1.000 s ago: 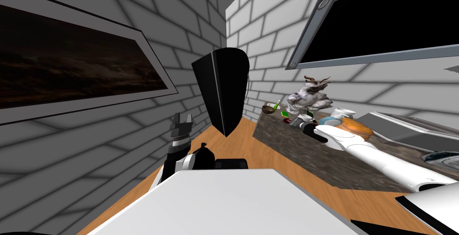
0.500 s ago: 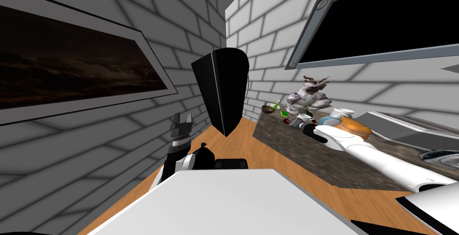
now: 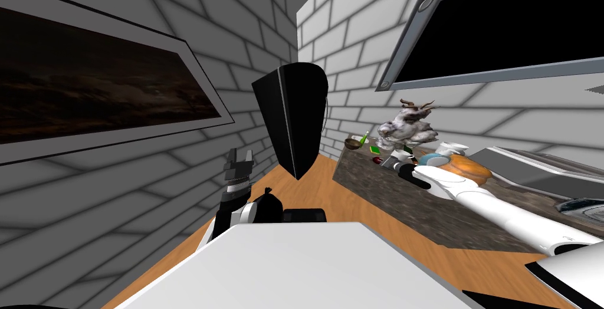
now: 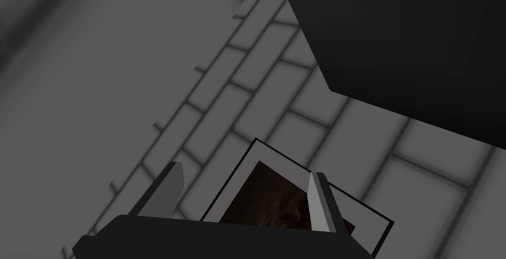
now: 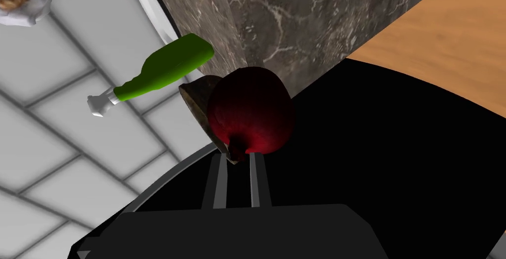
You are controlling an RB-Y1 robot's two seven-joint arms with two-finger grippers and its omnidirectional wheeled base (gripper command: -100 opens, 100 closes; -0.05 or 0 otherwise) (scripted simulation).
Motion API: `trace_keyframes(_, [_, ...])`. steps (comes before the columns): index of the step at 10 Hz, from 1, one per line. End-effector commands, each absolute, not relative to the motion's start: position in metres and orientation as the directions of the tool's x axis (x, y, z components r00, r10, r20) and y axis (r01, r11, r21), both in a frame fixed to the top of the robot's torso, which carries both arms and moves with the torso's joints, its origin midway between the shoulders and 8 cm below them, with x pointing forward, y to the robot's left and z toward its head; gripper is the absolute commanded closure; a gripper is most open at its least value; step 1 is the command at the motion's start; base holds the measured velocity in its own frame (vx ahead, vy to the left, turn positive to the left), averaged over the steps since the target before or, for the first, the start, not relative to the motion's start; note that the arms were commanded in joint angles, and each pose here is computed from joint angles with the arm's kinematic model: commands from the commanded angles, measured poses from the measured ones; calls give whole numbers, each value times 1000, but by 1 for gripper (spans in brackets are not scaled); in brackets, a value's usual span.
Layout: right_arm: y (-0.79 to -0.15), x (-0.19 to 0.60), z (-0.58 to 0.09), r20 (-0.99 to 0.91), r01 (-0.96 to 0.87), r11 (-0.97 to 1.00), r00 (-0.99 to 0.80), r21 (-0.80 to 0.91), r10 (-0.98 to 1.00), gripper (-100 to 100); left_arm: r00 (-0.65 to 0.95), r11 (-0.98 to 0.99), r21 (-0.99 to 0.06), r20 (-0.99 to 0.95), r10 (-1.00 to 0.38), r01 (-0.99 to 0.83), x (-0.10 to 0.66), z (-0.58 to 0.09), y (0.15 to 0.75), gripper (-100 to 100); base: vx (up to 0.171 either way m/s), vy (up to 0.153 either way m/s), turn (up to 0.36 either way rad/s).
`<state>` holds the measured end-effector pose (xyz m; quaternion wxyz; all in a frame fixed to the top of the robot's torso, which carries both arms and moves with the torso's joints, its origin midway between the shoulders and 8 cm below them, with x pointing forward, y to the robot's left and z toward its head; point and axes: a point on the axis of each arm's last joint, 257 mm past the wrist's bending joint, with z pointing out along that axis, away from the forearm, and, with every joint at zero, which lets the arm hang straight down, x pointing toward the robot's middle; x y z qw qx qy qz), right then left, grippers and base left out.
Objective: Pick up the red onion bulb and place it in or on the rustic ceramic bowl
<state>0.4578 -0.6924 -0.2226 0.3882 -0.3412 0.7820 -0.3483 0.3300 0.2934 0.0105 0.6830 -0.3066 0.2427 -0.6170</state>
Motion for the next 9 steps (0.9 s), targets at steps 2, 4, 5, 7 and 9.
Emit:
trace_keyframes(2, [-692, 457, -223, -369, -264, 525, -466, -809, -804, 100, 121, 51, -718, 47, -992, 694, 330, 10, 293, 0, 8, -6, 25])
trace_keyframes(4, [-692, 457, -223, -369, -264, 525, -466, -809, -804, 100, 121, 51, -718, 47, -992, 694, 330, 10, 293, 0, -7, 5, -20])
trace_keyframes(5, [-692, 457, -223, -369, -264, 525, -466, -809, -804, 100, 121, 51, -718, 47, -992, 694, 330, 10, 293, 0, -5, 4, -14])
trace_keyframes(7, [-692, 457, -223, -369, -264, 525, -466, -809, -804, 100, 121, 51, -718, 47, -992, 694, 330, 10, 293, 0, 6, -5, 18])
trace_keyframes(9, [-695, 472, -197, -400, -204, 531, -456, -822, -795, 100, 121, 51, -718, 47, -992, 694, 330, 10, 293, 0, -11, 8, -33])
